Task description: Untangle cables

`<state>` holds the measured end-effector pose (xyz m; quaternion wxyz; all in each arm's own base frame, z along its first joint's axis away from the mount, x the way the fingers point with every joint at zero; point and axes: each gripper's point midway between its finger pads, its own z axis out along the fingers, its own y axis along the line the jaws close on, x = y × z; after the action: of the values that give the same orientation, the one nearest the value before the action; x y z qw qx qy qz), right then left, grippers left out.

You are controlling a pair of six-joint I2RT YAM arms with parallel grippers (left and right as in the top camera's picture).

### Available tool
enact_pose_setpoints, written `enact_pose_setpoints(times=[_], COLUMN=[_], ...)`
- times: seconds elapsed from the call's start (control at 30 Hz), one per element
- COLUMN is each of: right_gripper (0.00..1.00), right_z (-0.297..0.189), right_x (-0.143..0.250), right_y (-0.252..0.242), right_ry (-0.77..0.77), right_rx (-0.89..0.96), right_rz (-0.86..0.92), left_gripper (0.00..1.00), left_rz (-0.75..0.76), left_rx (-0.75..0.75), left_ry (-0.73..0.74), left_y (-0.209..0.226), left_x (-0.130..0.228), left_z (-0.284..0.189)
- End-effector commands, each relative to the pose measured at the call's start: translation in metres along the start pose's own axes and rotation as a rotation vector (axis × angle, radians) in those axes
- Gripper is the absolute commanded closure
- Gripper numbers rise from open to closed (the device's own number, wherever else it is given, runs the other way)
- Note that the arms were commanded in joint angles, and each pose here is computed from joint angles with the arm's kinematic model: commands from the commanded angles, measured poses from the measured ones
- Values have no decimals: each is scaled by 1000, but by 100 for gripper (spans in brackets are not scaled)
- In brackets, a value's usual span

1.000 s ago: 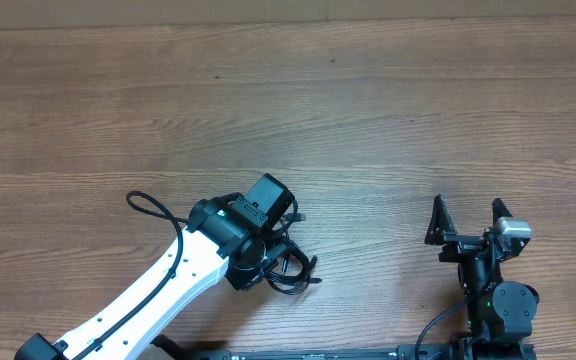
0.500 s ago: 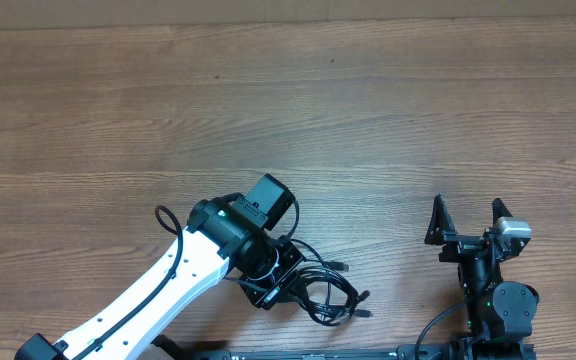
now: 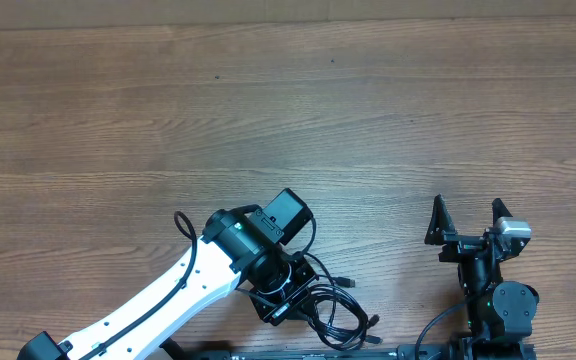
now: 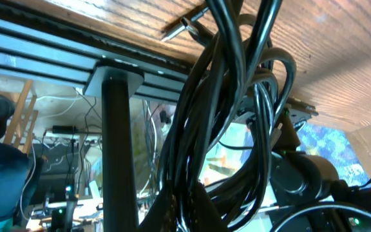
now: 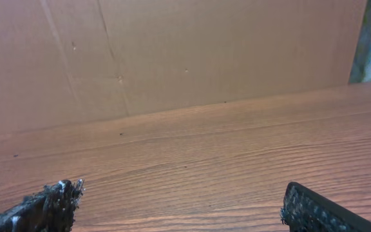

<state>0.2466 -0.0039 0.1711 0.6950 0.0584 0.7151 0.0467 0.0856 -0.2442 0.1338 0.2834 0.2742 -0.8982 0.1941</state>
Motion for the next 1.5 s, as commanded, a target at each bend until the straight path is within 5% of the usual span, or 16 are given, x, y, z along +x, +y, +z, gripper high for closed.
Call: enact_pose_setpoints(times=[0.0,1.47], right_gripper=[0,0], right_z=[1,1], right_x=[3,3], right_y=[-3,-3], right_ry=[1,1], right_rx=[13,13], right_rz=[4,4], left_gripper=[96,96], left_rz=[-28,5], left_rx=[31,-73], left_ry=[23,-303], left_y=[-8,10], left_x=[11,-25], left_z=[-7,0])
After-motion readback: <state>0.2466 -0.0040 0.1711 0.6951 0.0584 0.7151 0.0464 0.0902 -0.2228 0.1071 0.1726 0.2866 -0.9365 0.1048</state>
